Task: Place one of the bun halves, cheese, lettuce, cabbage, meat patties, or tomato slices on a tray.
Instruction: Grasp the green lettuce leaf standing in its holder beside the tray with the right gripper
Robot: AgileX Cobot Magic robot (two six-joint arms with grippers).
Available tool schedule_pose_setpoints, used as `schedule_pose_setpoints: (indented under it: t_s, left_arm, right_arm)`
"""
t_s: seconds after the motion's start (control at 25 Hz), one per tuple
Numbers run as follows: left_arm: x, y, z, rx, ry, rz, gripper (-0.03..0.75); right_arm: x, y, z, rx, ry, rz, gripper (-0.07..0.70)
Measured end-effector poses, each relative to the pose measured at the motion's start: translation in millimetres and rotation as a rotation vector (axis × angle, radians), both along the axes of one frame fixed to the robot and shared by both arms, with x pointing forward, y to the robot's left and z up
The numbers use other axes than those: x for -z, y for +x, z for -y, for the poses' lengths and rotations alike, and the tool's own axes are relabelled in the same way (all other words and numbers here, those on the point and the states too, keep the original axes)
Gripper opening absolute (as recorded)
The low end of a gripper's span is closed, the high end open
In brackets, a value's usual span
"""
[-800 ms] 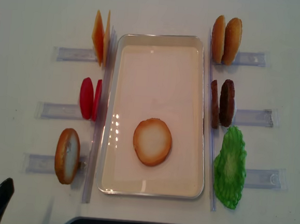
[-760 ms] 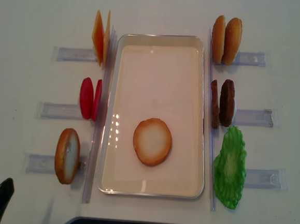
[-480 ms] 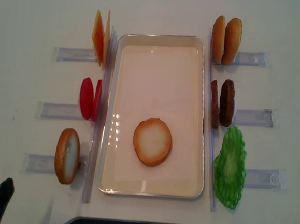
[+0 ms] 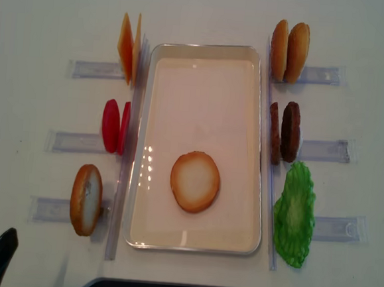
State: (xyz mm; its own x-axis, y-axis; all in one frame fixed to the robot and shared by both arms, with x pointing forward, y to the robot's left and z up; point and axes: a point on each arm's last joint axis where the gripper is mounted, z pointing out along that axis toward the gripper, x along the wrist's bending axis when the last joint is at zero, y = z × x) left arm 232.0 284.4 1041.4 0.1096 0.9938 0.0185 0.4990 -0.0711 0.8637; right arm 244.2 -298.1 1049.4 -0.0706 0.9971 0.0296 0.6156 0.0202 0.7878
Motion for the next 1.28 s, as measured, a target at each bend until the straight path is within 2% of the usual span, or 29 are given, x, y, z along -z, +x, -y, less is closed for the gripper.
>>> schedule_pose_setpoints:
  t_s: [0.28, 0.52, 0.68, 0.84, 1.12, 1.28]
  left_arm:
    - [-0.2, 0.1, 0.0, 0.0, 0.0, 0.002, 0.58]
    - [-0.3, 0.2, -0.1, -0.001, 0.0, 0.004, 0.58]
    - [-0.5, 0.3, -0.1, -0.001, 0.0, 0.006, 0.58]
    - [-0.5, 0.3, -0.1, -0.001, 0.0, 0.006, 0.58]
    - [-0.5, 0.3, -0.1, -0.001, 0.0, 0.006, 0.58]
    - [-0.5, 0.3, -0.1, -0.001, 0.0, 0.006, 0.58]
  right_arm:
    - [-13.7, 49.4, -4.6, 0.001, -0.024, -0.27, 0.555]
    - [-23.8, 100.4, -9.4, 0.007, -0.037, -0.447, 0.555]
    - [-20.4, 134.2, -12.6, 0.02, -0.041, -0.59, 0.555]
    - [-20.1, 144.8, -13.6, 0.022, -0.044, -0.627, 0.556]
    - [-20.2, 144.7, -13.8, 0.021, -0.045, -0.63, 0.557]
    - [-20.2, 143.8, -20.6, -0.023, -0.059, -0.629, 0.557]
